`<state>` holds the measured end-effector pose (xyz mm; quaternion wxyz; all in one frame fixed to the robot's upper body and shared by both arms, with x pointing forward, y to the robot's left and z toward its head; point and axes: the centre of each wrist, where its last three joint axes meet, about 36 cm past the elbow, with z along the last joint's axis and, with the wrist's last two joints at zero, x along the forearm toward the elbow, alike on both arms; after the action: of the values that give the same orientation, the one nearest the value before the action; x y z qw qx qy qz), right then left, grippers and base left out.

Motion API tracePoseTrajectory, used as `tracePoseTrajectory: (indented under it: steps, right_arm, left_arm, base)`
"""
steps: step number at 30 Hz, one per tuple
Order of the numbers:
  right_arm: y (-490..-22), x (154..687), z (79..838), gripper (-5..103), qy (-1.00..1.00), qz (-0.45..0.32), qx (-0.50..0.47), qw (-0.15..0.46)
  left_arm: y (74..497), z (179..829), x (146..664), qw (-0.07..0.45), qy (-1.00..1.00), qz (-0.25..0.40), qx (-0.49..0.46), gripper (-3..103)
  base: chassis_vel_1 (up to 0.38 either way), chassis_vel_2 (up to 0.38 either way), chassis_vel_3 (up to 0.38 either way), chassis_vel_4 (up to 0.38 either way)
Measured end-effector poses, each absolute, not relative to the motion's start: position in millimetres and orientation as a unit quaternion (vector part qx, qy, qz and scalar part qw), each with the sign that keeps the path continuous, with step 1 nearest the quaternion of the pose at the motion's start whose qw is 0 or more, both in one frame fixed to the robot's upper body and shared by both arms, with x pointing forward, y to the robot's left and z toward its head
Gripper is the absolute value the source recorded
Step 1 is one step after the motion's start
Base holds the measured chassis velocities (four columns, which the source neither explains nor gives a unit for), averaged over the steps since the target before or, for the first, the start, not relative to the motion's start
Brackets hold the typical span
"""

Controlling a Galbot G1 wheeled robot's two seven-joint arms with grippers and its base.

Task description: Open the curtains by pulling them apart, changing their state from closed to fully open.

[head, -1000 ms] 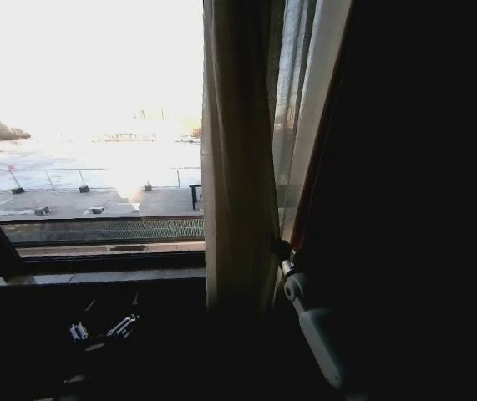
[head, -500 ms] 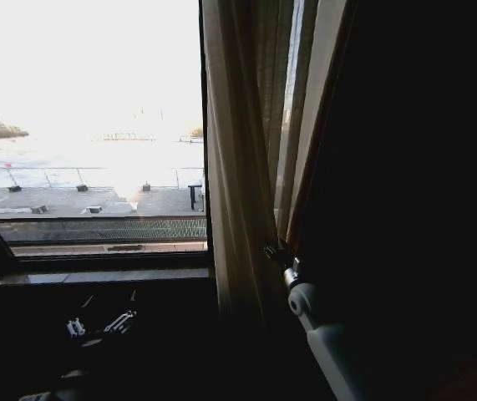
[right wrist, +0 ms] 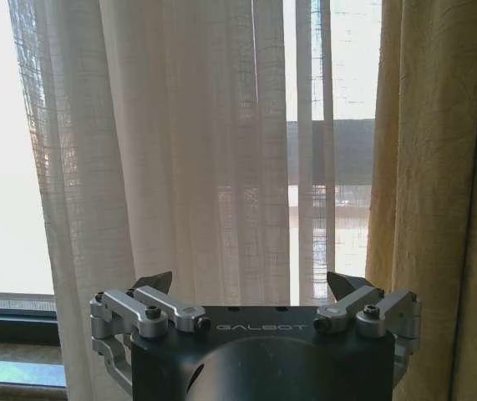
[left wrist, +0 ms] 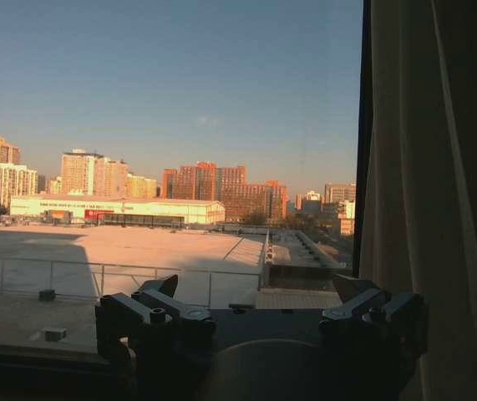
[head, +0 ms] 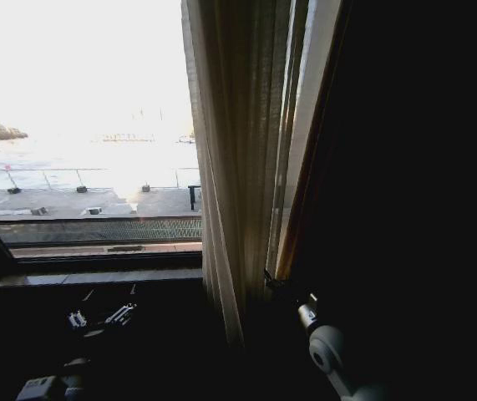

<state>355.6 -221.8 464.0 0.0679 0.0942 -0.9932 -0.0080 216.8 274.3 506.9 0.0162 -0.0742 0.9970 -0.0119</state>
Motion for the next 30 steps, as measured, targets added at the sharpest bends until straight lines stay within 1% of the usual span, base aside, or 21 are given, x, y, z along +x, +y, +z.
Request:
tracePoseTrajectory:
  steps: [7, 11, 19, 24, 30]
  right_arm:
    - [-224, 348, 477, 100, -0.993, 0.006, 0.106, 0.060]
    - [-224, 351, 488, 100, -0.993, 0.009, 0.114, 0.042]
    - [-225, 354, 488, 100, -0.992, 0.014, 0.117, 0.042]
    - [-228, 358, 482, 100, -0.993, 0.016, 0.112, 0.046]
    - [-226, 362, 475, 100, -0.993, 0.011, 0.111, 0.044]
  left_arm:
    - [274, 511, 222, 0.013, 0.996, -0.011, -0.082, 100]
    - [270, 509, 223, 0.005, 0.996, -0.013, -0.087, 100]
    - [269, 512, 227, 0.004, 0.996, -0.013, -0.085, 100]
    - [269, 510, 227, 0.002, 0.996, -0.014, -0.086, 100]
    - [270, 510, 227, 0.001, 0.996, -0.012, -0.086, 100]
  base:
    - [0.000, 0.000, 0.000, 0.000]
    - [0.000, 0.000, 0.000, 0.000]
    - [0.012, 0.011, -0.014, -0.012]
    - [0.100, 0.115, -0.088, -0.111]
    - [0.181, 0.218, -0.188, -0.241]
